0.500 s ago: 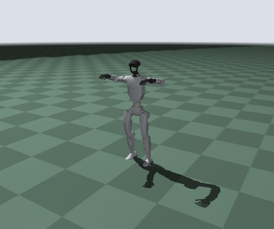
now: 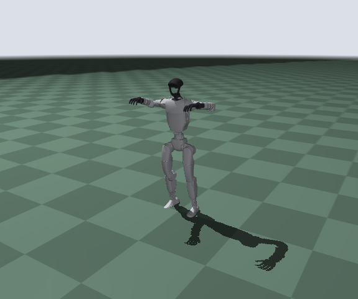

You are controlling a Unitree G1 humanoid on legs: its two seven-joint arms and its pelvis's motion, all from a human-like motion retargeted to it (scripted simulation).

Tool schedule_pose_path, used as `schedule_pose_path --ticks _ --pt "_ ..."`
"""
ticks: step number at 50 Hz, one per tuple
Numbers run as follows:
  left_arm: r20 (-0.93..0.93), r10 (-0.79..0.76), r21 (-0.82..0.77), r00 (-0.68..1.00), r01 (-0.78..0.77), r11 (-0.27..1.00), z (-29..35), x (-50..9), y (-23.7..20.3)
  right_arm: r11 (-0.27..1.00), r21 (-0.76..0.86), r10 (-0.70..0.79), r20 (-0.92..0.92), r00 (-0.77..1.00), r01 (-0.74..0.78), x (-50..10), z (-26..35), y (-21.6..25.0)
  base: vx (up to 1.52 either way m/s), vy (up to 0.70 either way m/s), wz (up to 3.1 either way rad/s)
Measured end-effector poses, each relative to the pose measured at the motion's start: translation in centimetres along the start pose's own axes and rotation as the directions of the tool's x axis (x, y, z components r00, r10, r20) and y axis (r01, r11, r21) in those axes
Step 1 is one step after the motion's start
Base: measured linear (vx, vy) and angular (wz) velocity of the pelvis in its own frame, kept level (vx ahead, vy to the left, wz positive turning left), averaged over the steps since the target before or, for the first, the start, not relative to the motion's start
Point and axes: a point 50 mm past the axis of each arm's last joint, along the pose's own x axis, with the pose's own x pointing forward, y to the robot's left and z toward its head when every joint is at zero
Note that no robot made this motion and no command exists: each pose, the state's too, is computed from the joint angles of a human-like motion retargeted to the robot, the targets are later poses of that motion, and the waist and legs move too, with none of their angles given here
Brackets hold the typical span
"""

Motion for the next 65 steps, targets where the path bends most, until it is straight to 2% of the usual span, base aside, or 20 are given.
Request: schedule_pose_path --ticks 57,65 --pt "0.023 -0.007 -0.016 1.000 0.007 1.000 0.3 0.4 -0.2 1.000 0.019 -0.009 0.000 1.000 0.009 0.1 0.0 0.3 0.00 0.00 0.00" --pt "-0.040 0.021 0.007 0.999 -0.021 1.000 -0.9 -0.7 -0.4 0.999 0.014 -0.029 -0.007 1.000 0.029 -0.4 -0.2 0.5 0.00 0.00 -0.04"
